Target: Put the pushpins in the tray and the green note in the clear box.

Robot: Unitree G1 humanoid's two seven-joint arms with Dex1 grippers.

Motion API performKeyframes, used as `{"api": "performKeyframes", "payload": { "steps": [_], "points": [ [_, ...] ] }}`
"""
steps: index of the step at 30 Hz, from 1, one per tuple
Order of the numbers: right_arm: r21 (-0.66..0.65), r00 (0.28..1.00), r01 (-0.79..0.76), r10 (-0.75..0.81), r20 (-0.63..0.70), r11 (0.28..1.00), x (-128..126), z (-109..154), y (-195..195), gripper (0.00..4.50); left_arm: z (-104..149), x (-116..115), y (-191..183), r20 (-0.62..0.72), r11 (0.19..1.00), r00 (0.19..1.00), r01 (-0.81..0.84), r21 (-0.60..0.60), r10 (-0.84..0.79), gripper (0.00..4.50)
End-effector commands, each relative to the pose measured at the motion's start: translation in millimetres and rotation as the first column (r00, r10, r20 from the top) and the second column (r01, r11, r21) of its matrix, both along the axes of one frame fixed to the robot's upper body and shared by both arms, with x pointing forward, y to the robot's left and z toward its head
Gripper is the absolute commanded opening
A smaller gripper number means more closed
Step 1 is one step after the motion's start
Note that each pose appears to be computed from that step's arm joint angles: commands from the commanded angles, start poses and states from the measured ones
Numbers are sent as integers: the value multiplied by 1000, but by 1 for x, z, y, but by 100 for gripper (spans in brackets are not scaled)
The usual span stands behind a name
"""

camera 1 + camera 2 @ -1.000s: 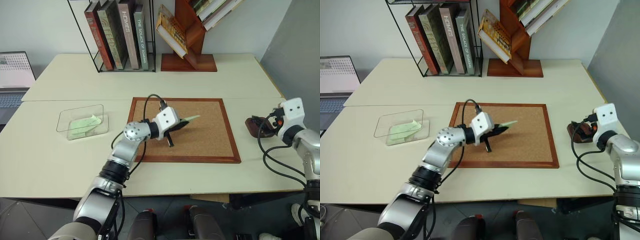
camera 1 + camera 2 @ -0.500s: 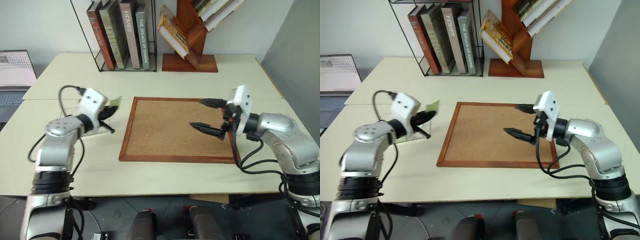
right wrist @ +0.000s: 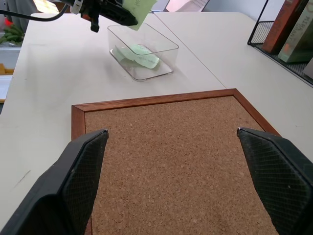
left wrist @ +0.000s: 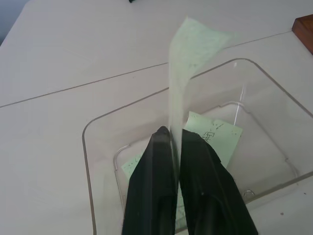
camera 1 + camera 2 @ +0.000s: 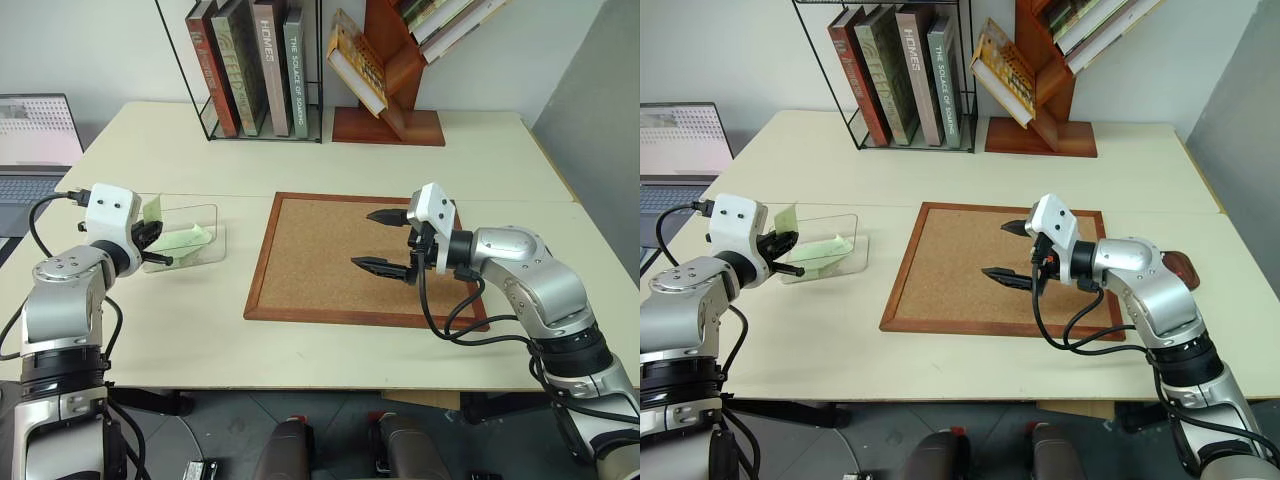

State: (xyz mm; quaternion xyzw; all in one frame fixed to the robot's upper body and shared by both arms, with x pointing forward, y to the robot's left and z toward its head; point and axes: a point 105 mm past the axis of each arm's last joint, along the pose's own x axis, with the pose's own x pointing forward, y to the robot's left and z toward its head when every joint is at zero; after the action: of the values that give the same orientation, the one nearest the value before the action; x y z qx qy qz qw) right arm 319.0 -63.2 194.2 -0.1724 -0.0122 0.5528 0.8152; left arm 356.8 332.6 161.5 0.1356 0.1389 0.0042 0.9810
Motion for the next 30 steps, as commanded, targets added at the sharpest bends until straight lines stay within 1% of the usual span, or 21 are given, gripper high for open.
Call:
{"api": "performKeyframes", "payload": {
  "steps": [1,6,7,10,12,15,19,20,22,24,27,30],
  "points": [
    [9,998,-29,29,50,1000,-6,12,5,450,16,-3,3,51,1000,999,-20,-15,21,131],
    [5,998,-35,35,47,999,-5,11,7,450,16,-3,-1,47,999,999,-17,-29,18,236],
    [5,998,-36,35,48,999,-5,11,7,450,17,-3,-2,50,1000,999,-13,-27,14,250],
    [8,998,-34,33,51,999,-5,13,6,450,29,-1,-10,106,1000,994,20,-14,-18,313],
    [16,998,-28,27,56,999,-5,15,5,450,43,1,-24,181,997,981,74,10,-74,347],
    [53,998,1,-5,69,999,-4,21,-1,450,63,3,-49,279,985,945,168,33,-170,347],
    [138,989,101,-114,90,985,1,28,-15,450,66,2,-87,295,947,900,308,91,-321,347],
    [165,983,145,-161,89,976,3,28,-21,450,64,0,-99,290,928,882,353,114,-371,347],
    [198,965,221,-244,99,955,4,26,-33,450,56,-3,-120,268,891,849,438,123,-455,347],
    [213,952,262,-288,102,941,3,23,-41,450,50,-6,-132,245,864,829,488,124,-503,347],
    [163,942,314,-328,65,935,-12,-1,-65,450,29,-19,-162,170,762,744,639,106,-647,347],
    [108,933,354,-359,34,929,-19,-17,-81,450,18,-25,-171,149,720,706,690,74,-692,347]
  ]
}}
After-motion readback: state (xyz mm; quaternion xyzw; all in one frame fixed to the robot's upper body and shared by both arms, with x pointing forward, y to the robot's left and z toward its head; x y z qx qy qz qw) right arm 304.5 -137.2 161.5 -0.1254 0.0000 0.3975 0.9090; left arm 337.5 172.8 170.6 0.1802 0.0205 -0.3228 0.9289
